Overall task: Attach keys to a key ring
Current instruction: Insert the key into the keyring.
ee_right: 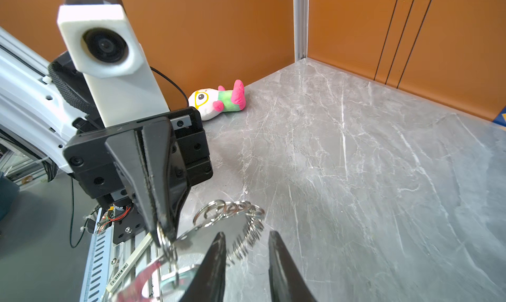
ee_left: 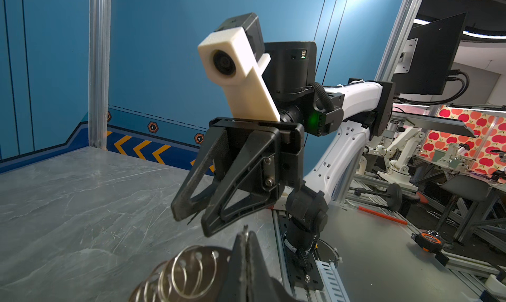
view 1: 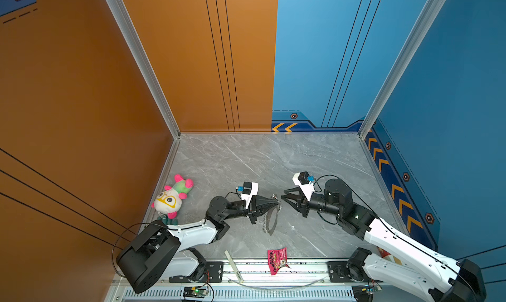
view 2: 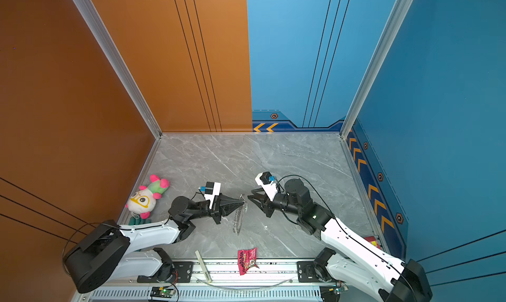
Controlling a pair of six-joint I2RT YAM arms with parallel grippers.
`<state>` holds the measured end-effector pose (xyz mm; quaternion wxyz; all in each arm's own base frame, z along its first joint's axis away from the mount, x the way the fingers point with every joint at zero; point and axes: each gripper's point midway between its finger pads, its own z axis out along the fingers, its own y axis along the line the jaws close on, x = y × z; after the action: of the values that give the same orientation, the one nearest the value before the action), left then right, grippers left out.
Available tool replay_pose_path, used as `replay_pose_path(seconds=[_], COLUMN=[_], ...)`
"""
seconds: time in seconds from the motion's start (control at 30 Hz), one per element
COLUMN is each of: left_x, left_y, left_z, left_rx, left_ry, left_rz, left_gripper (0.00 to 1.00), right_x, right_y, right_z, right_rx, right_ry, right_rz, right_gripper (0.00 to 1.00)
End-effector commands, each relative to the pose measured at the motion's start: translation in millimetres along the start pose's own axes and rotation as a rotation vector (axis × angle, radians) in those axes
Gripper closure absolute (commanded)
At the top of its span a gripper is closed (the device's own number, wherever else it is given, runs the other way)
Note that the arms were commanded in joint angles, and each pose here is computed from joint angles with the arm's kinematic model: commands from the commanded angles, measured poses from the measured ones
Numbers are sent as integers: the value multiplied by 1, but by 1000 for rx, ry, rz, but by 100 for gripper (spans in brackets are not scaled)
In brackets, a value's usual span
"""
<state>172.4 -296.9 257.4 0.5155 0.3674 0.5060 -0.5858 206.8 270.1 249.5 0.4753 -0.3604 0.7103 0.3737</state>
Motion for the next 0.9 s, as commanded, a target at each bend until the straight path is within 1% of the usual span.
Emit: replay_pose_path(seconds=[0.0,0.27,0.57,0.67,0.8,0.87], left_x=[-10,-8,-8,-8,-8,-8], left_y=[3,6,4,3,0,-1], left_z=[-1,-2,-1,0,1,1], left_rx=[-17,-28,-11,0,16,21], left_ry=[-37,-34,-28,-24,-19,-19], left_rz=[50,44,36,35,33,34], left_gripper=[100,100,100,100,100,100], right_x=[-3,-1,0,0,0,-1], right_y=[0,33,43,42,41,42], right_z=[-6,-6,-3,-2,0,0], right_rx=[14,-157,-198,-185,-180,-187], right_ry=[3,-27,-14,-9,-6,-4], right_rz=[-19,-78,-105,-106,-111,-111], right_gripper=[70,69,71,77,81,86])
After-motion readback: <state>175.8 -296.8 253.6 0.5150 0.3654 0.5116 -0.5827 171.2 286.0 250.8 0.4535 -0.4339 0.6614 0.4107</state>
